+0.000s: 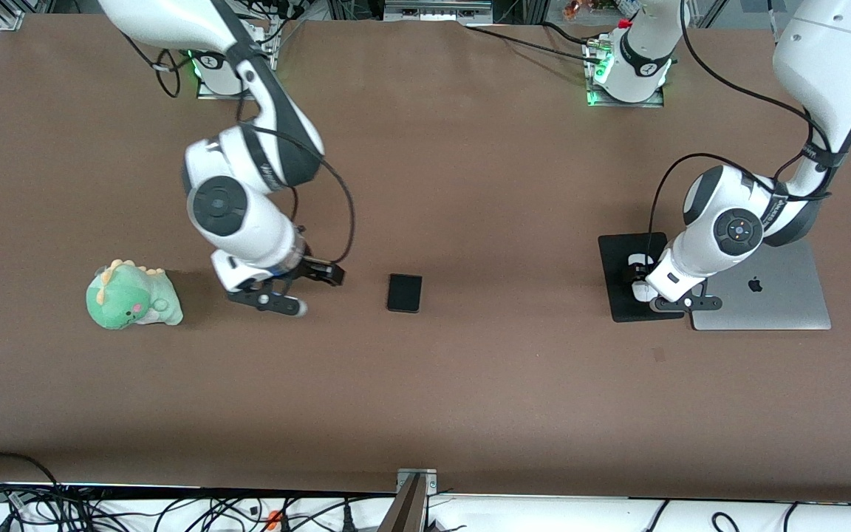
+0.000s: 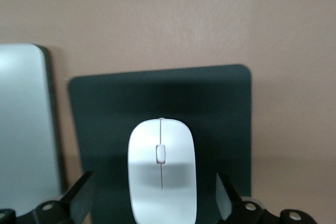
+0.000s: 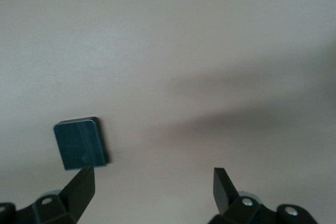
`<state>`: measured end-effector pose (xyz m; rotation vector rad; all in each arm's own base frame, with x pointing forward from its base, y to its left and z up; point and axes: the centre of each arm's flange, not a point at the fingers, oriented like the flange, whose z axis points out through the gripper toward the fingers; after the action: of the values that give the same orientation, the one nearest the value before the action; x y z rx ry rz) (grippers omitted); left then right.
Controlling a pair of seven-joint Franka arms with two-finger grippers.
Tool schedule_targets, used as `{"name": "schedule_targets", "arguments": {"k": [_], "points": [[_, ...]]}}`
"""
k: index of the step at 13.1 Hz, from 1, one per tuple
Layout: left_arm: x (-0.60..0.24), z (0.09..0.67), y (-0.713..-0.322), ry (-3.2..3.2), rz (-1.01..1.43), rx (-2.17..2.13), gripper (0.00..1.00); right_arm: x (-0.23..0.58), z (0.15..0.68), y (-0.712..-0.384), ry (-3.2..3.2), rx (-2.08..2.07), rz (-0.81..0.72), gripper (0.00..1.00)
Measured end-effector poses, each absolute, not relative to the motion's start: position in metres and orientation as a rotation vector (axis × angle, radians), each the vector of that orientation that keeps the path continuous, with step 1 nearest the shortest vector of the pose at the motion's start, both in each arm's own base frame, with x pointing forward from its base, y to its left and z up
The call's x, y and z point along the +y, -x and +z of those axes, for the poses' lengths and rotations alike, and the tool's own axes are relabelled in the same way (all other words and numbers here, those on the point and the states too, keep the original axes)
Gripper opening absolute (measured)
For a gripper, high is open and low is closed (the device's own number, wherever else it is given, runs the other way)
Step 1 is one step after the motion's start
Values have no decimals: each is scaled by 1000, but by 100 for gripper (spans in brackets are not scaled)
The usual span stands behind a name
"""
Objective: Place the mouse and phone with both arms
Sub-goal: 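Grasp the black phone with the right gripper while the left gripper releases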
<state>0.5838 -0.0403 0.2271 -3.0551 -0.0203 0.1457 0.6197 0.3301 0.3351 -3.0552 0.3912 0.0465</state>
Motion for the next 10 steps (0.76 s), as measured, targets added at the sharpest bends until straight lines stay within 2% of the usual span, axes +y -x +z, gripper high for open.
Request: {"name": "schedule_targets", "arguments": {"k": [5,10], "points": [[-43,383,-620,2902,264,108,100,422,240,-585,3026,303,-67,100],[-34,509,-629,2893,317,152,100,439,219,-572,3112,89,-138,100]]}}
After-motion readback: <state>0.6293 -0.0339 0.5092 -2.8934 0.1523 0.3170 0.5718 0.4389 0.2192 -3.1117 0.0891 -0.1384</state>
